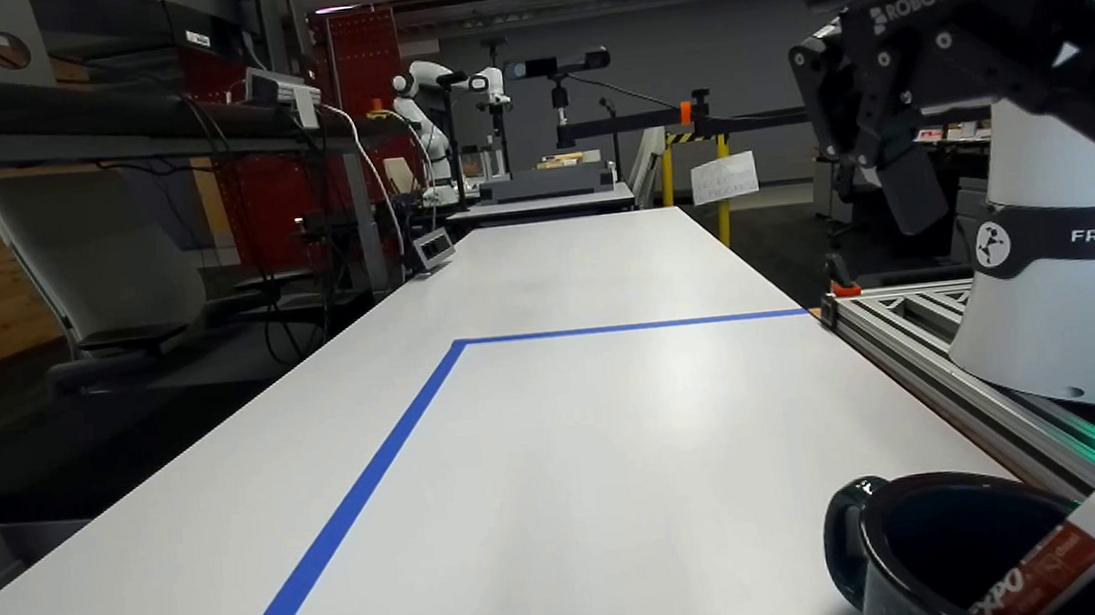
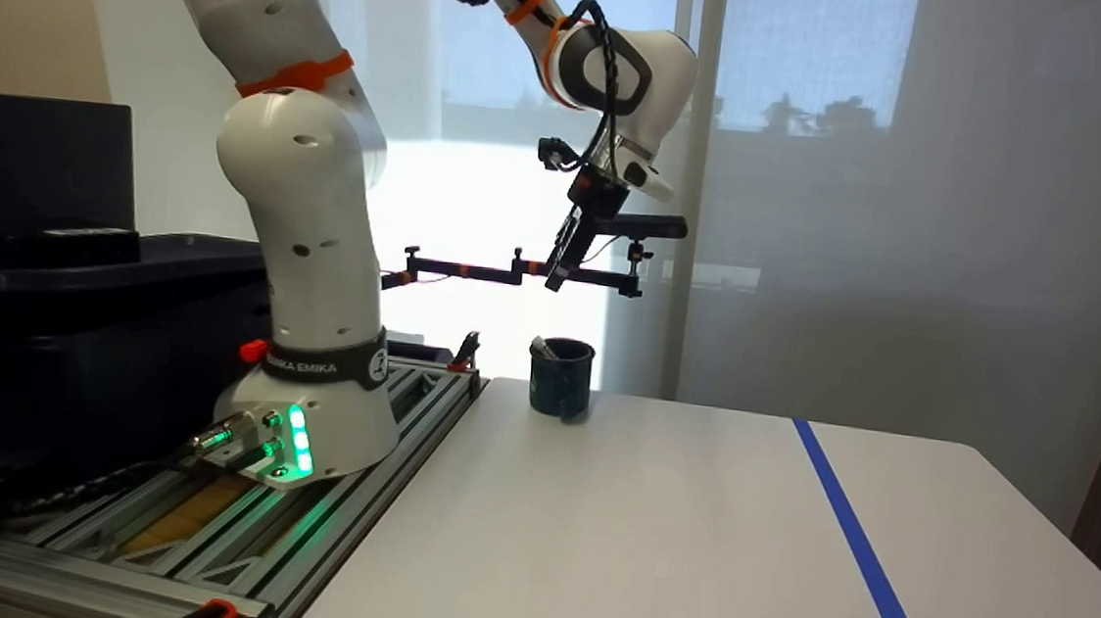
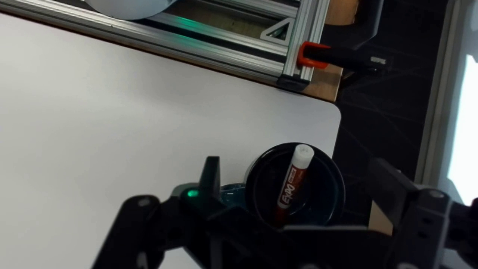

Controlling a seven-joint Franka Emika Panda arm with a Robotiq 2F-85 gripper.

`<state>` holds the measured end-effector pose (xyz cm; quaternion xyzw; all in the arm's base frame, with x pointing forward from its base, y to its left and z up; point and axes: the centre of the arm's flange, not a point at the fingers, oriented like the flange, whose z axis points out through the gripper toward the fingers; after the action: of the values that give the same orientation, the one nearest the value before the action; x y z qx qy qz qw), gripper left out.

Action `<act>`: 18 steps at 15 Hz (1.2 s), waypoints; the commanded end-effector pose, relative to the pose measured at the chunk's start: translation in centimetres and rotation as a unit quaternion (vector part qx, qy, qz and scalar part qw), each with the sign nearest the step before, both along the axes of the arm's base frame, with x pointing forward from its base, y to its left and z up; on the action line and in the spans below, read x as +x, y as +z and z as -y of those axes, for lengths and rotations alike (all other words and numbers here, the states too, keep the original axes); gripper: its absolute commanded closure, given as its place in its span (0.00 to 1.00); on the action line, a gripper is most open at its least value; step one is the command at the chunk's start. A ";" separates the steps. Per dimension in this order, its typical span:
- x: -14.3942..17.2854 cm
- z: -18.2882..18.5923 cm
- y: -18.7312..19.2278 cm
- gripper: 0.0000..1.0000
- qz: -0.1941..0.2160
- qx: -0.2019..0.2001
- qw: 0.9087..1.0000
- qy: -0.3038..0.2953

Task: Remove the red marker from the mug.

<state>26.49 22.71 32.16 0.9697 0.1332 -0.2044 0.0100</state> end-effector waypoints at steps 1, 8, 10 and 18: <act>0.0 -2.4 -1.5 0.00 0.014 -0.008 1.000 -0.020; 0.2 -2.9 -4.4 0.00 0.011 -0.012 1.000 -0.022; 0.3 -2.9 -5.3 0.00 0.008 -0.011 1.000 -0.016; 0.9 -3.5 -7.9 0.00 0.000 -0.014 1.000 -0.014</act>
<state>26.91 25.20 25.12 0.9712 0.1105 -0.2102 0.0184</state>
